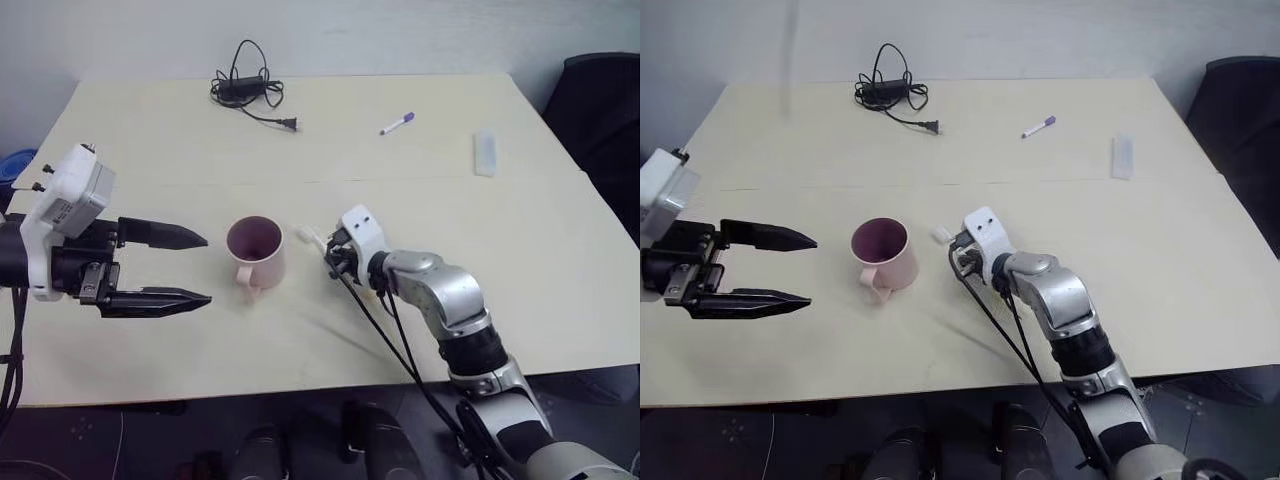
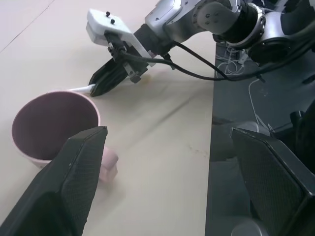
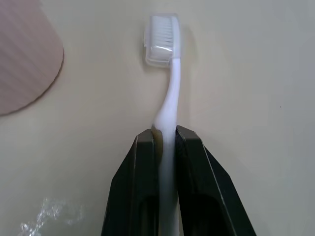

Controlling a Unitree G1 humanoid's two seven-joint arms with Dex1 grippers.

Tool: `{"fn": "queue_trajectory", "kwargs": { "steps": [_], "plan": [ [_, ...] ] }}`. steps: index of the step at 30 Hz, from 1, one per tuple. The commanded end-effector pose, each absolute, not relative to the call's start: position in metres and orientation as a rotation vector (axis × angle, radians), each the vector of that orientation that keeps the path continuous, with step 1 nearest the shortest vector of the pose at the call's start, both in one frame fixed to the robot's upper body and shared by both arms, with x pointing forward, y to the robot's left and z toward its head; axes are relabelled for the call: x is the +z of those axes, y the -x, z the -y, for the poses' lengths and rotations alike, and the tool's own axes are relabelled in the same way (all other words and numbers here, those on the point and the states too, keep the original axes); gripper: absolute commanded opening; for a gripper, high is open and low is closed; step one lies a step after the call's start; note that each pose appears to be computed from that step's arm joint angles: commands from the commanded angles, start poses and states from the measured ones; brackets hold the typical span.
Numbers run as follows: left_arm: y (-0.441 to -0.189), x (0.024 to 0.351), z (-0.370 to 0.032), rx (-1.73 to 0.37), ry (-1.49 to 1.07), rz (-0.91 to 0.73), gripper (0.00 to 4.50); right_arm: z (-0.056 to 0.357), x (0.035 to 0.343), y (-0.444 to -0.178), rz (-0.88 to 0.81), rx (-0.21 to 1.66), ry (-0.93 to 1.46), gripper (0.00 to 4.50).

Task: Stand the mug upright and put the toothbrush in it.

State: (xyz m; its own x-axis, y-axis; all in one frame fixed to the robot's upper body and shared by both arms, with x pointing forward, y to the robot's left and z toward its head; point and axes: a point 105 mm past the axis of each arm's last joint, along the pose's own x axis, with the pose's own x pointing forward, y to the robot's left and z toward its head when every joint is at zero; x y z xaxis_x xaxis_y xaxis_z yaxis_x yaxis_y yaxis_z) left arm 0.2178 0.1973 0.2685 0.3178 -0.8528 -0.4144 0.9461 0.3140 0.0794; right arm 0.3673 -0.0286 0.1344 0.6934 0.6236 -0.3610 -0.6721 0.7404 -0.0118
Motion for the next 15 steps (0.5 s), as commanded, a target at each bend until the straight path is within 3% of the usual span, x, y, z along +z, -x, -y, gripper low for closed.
{"fn": "queue_trajectory", "kwargs": {
  "steps": [1, 5, 9, 15],
  "plan": [
    [-0.217, 0.28, -0.213, -1.098, -0.315, -0.274, 4.26, 0.013, 0.192, -0.38, -0.099, 0.739, 0.043, 0.13],
    [-0.211, 0.276, -0.238, -0.941, -0.257, -0.273, 4.26, -0.022, 0.247, -0.378, 0.121, 0.847, -0.108, 0.13],
    [-0.202, 0.278, -0.25, -0.861, -0.223, -0.264, 4.26, -0.061, 0.283, -0.358, 0.246, 1.006, -0.275, 0.13],
    [-0.195, 0.279, -0.254, -0.824, -0.226, -0.272, 4.26, -0.093, 0.289, -0.342, 0.263, 1.111, -0.394, 0.13]
  ]
}}
